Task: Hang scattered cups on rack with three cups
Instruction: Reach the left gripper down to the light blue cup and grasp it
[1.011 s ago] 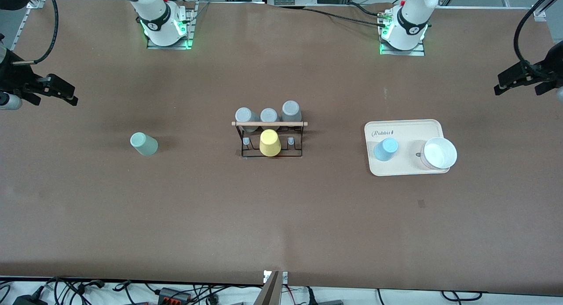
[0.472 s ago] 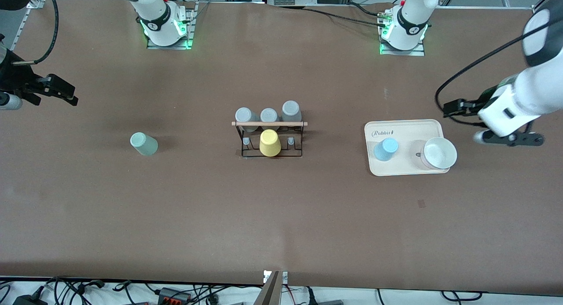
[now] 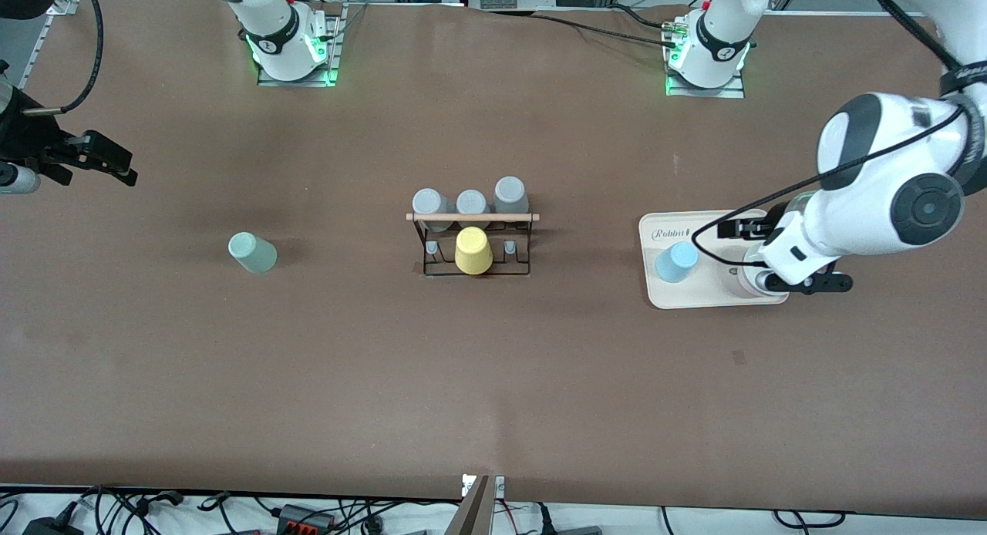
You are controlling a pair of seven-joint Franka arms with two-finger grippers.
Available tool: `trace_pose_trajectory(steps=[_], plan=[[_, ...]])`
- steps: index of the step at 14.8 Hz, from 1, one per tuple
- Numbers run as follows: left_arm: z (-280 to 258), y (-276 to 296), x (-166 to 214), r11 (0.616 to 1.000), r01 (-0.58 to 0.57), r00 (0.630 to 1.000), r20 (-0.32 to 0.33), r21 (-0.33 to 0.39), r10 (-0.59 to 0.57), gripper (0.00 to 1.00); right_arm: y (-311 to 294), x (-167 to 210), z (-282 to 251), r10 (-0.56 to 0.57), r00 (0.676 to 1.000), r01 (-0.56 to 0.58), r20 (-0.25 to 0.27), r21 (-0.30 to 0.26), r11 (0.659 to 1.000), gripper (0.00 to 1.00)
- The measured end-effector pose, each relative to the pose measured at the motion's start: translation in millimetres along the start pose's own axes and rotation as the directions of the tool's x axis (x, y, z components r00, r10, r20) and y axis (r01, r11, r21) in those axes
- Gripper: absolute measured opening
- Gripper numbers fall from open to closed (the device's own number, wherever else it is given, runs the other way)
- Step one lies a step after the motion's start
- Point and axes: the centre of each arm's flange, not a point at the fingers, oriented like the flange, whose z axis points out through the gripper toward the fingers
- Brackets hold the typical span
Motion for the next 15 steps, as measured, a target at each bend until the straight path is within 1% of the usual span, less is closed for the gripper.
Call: trace_pose_trajectory(steps=[6,9,12,15], plan=[[85.5,25.4,-0.4,0.997,0.08,0.993,-0.081,-0.017,-0.082,1.0,0.0,0.0,0.1,0.0,1.0,0.0,0.0,0.0,1.0,1.0],[118.0,35.2,-7.4,0.996,0.081,0.991,-0.104,-0.023,-0.083,1.0,0.0,0.0,0.1,0.0,1.0,0.0,0.0,0.0,1.0,1.0],[147.7,35.0,-12.6,0.996,0.078,0.987,-0.141,-0.033,-0.082,1.0,0.0,0.1,0.4,0.0,1.0,0.0,0.001,0.0,1.0,1.0],[171.6,35.7,-17.6,0.997,0.074,0.986,-0.145,-0.032,-0.077,1.0,-0.1,0.9,2.3,0.0,1.0,0.0,0.004,0.0,1.0,1.0]])
